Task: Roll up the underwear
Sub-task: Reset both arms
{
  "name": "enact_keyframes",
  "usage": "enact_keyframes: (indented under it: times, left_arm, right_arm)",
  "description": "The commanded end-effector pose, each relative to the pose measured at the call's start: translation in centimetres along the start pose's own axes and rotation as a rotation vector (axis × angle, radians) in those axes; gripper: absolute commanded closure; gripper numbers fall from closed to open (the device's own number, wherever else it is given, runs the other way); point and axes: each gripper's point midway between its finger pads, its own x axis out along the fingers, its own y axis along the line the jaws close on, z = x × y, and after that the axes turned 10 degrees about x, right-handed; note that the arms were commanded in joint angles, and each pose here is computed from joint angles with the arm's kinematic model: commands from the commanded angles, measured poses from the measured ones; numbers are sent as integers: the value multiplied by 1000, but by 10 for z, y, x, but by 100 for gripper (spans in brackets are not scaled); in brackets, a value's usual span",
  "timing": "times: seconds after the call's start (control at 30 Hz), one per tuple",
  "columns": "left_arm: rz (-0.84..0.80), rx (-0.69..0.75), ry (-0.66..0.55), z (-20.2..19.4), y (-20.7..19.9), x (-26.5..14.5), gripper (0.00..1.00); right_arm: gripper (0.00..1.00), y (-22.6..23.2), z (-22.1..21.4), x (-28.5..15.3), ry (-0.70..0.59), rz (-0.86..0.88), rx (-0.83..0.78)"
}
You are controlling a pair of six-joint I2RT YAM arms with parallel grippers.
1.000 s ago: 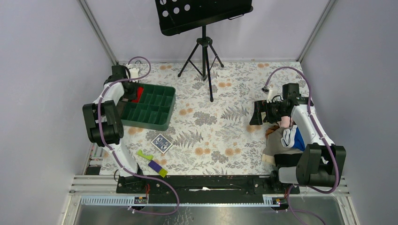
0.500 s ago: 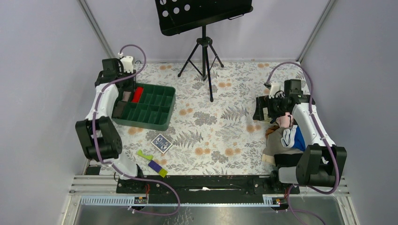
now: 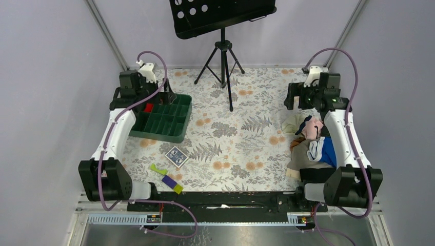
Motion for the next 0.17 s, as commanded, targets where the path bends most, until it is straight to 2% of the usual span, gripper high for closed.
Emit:
enact_keyframes:
  times: [0.0, 0.13]
  left_arm:
    - [-28, -24, -76, 20, -7, -1, 1]
    - [-57, -2, -77, 19, -10, 2, 1]
  right_arm:
    - [1, -14, 53, -34, -197, -160, 34]
    - [1, -25, 39, -34, -147, -218, 60]
